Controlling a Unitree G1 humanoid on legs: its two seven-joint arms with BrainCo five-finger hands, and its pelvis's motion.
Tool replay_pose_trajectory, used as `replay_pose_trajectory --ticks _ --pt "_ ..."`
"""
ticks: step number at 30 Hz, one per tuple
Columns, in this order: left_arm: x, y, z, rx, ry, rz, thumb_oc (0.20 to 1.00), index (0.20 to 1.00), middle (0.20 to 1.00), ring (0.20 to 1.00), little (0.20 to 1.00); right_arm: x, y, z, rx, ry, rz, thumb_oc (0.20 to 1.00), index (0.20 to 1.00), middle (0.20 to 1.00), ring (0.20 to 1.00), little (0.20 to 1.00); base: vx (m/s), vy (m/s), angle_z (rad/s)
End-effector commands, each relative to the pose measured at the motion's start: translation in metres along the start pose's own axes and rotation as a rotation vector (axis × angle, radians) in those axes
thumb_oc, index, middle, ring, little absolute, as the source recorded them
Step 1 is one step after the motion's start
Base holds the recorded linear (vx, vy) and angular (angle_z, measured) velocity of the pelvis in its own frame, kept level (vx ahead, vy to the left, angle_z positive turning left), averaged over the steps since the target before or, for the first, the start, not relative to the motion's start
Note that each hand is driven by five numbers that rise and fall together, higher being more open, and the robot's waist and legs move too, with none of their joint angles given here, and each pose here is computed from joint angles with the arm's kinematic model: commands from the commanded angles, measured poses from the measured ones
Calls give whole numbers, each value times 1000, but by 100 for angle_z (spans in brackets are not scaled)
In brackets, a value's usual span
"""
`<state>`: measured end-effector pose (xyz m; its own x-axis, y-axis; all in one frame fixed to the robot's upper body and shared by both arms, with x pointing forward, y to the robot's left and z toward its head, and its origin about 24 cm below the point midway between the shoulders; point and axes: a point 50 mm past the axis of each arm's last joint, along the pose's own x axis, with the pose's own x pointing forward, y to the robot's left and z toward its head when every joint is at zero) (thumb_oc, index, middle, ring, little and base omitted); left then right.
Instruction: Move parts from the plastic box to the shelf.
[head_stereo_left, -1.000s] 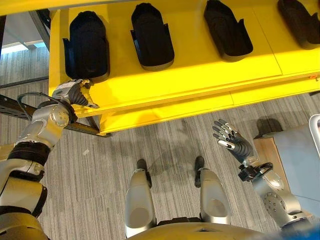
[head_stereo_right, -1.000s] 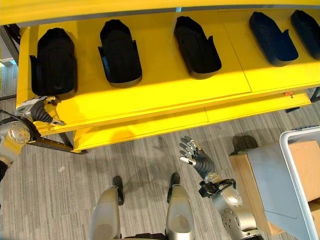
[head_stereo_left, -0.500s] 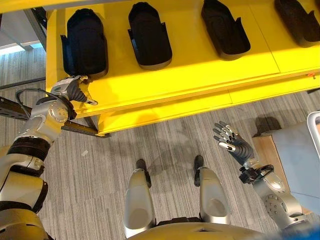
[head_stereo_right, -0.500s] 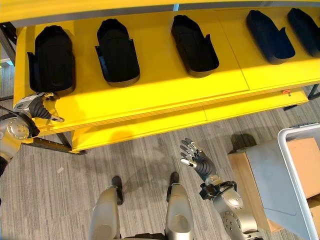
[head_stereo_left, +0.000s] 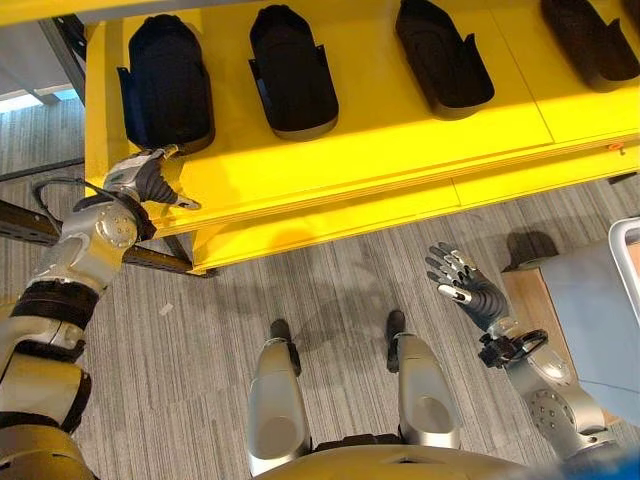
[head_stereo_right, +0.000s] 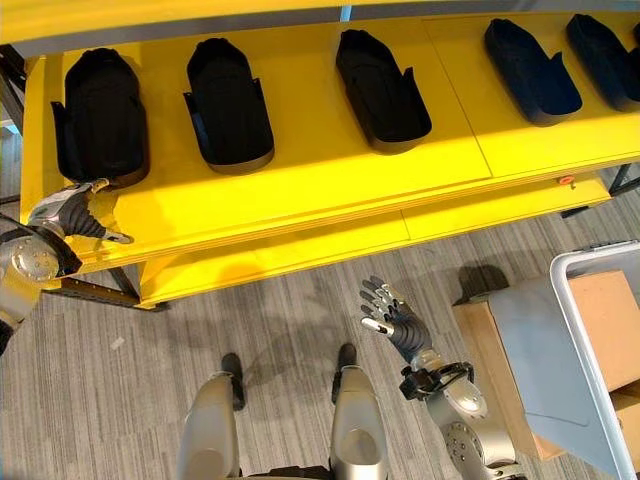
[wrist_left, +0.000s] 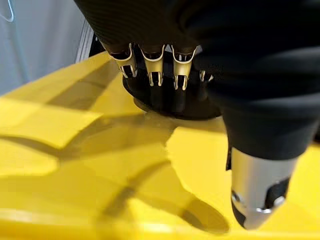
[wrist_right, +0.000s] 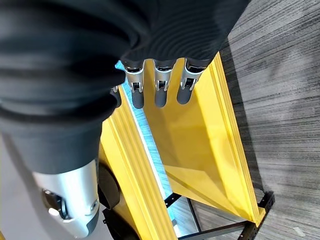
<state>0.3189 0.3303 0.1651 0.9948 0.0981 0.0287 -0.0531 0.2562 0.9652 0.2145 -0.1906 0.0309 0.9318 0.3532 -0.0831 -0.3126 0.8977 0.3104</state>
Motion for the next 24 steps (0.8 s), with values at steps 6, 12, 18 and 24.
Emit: replay_pose_trajectory --ticks 6,12,18,24 --pt "-48 -13 -10 -155 -72 -39 1000 1000 1000 1000 1000 -6 0 22 -24 -103 4 1000 1000 1000 1000 1000 3 -2 0" --pt "-79 -48 1 -404 -141 -176 1000 1000 1000 1000 1000 -4 0 27 -43 -120 8 1000 1000 1000 1000 1000 21 -7 3" --pt "-96 -76 13 -739 -172 -249 1000 1000 1000 1000 1000 -2 1 33 -54 -149 11 1000 1000 1000 1000 1000 13 -8 3" --pt "-122 -121 21 -1299 -90 -240 1000 1000 1000 1000 1000 -4 0 30 -58 -166 -17 1000 1000 1000 1000 1000 18 -38 6"
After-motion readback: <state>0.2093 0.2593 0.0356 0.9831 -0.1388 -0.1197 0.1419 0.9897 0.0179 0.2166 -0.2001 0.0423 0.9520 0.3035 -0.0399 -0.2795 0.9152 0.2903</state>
